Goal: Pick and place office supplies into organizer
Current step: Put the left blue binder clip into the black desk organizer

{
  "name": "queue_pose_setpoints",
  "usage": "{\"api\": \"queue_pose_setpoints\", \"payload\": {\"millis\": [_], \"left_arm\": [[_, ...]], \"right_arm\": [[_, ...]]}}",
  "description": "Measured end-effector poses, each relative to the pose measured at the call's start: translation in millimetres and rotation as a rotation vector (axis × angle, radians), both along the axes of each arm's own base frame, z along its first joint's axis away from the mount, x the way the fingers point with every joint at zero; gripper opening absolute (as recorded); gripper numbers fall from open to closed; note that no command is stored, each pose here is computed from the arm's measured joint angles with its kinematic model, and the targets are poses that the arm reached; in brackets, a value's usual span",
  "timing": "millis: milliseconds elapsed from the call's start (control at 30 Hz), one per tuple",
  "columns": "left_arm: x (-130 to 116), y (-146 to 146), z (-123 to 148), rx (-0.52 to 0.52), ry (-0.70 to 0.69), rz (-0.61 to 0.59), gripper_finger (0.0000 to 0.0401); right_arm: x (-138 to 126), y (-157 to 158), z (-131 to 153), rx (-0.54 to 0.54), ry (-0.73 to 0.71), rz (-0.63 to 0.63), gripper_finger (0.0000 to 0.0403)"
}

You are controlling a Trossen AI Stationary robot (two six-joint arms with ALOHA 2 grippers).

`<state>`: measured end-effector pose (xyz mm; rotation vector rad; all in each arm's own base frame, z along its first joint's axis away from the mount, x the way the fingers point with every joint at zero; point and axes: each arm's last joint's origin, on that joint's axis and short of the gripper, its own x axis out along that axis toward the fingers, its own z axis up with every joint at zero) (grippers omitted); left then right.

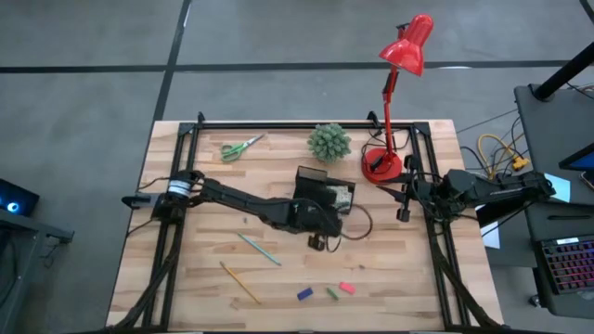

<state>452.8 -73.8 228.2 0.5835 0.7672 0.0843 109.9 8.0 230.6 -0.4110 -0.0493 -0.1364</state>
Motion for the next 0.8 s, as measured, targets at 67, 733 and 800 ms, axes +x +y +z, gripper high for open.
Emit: {"api": "queue_pose_setpoints", "payload": {"millis": [67,733,800], "left_arm": [[-9.2,-6.5,3.2,-0.024,0.035,0.011,0.0103],[-102.0,-6.5,3.6,-0.218,0.309,0.364,0.0102],[-112.9,1.8,5.4,-0.274,0.272,0.453,0.0102]], "right_arm": [[0.0,0.0,0.0,0.000,0.000,0.000,0.0052],[0.2,0.0,0.0,0.000,0.001,0.000,0.0052],[0.1,0.0,-0.1,0.012,0.000,0.001,0.0052]]}}
